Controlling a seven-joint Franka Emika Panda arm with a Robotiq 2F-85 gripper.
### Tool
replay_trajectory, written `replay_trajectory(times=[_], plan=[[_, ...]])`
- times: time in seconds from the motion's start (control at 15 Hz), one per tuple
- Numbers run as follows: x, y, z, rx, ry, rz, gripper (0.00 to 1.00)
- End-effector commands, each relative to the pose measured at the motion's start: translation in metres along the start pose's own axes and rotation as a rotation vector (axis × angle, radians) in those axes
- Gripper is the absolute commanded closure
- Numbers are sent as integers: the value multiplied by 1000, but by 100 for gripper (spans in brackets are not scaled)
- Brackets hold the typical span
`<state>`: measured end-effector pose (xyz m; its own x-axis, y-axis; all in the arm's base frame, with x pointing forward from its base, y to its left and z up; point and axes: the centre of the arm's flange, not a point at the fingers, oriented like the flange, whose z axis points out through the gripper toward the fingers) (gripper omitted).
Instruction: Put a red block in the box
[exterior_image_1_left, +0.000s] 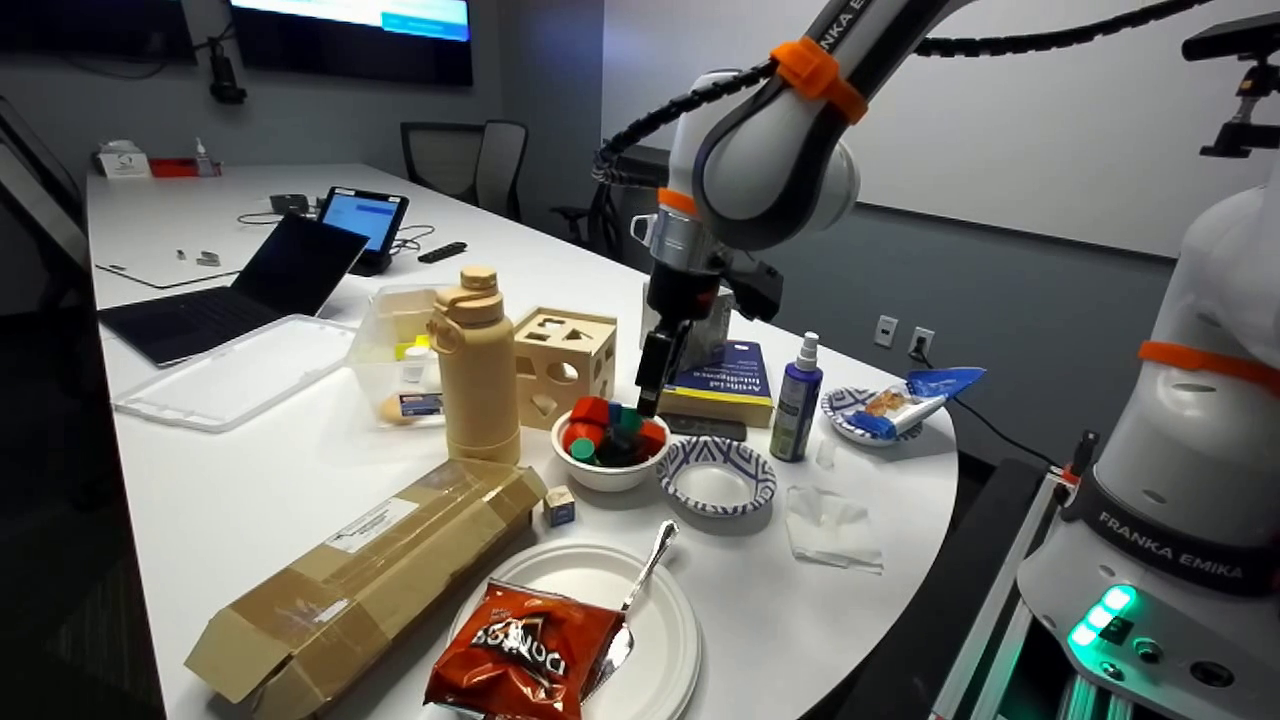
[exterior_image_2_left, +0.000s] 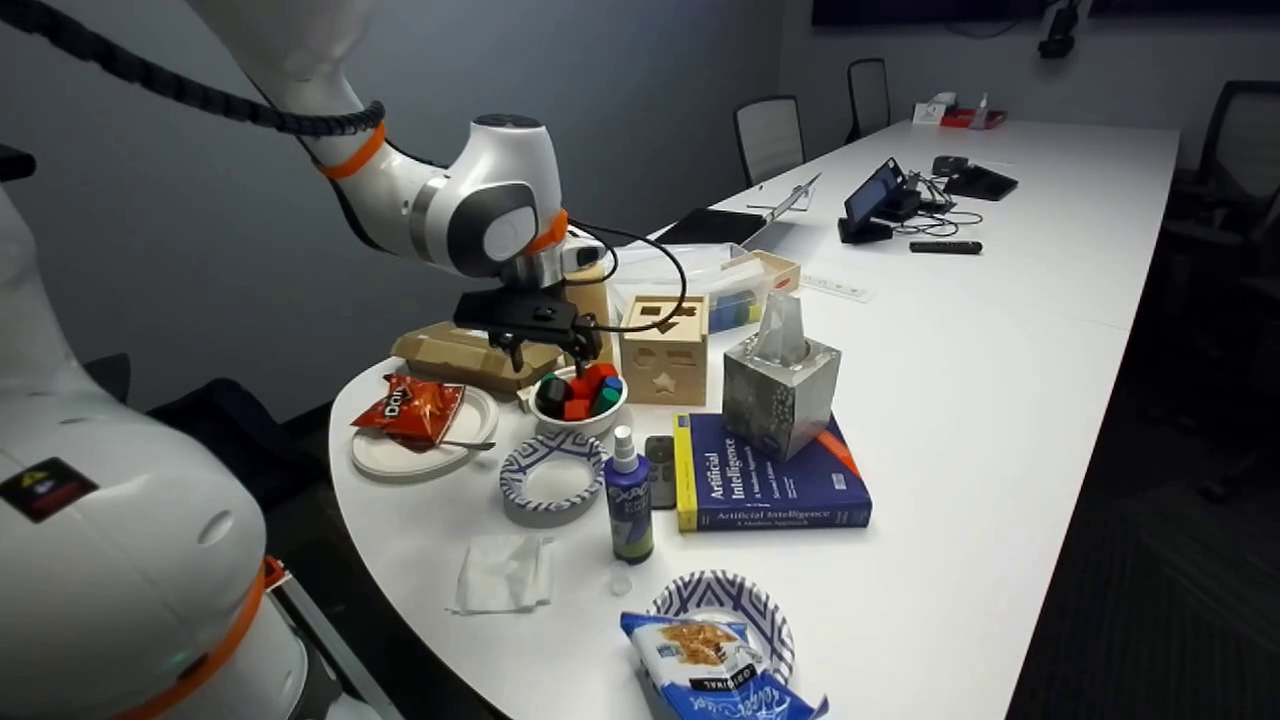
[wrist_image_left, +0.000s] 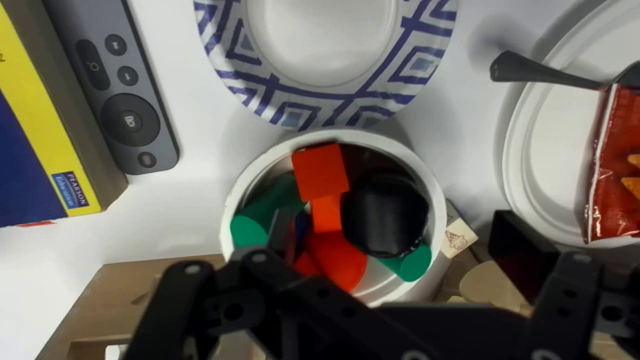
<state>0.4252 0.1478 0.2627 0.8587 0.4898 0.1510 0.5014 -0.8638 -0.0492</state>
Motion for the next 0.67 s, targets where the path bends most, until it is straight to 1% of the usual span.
replay_trajectory(times=[0.0, 0.6], plan=[[-4, 4, 11, 23, 5, -39, 0], [-7, 14, 36, 61, -7, -80, 0]])
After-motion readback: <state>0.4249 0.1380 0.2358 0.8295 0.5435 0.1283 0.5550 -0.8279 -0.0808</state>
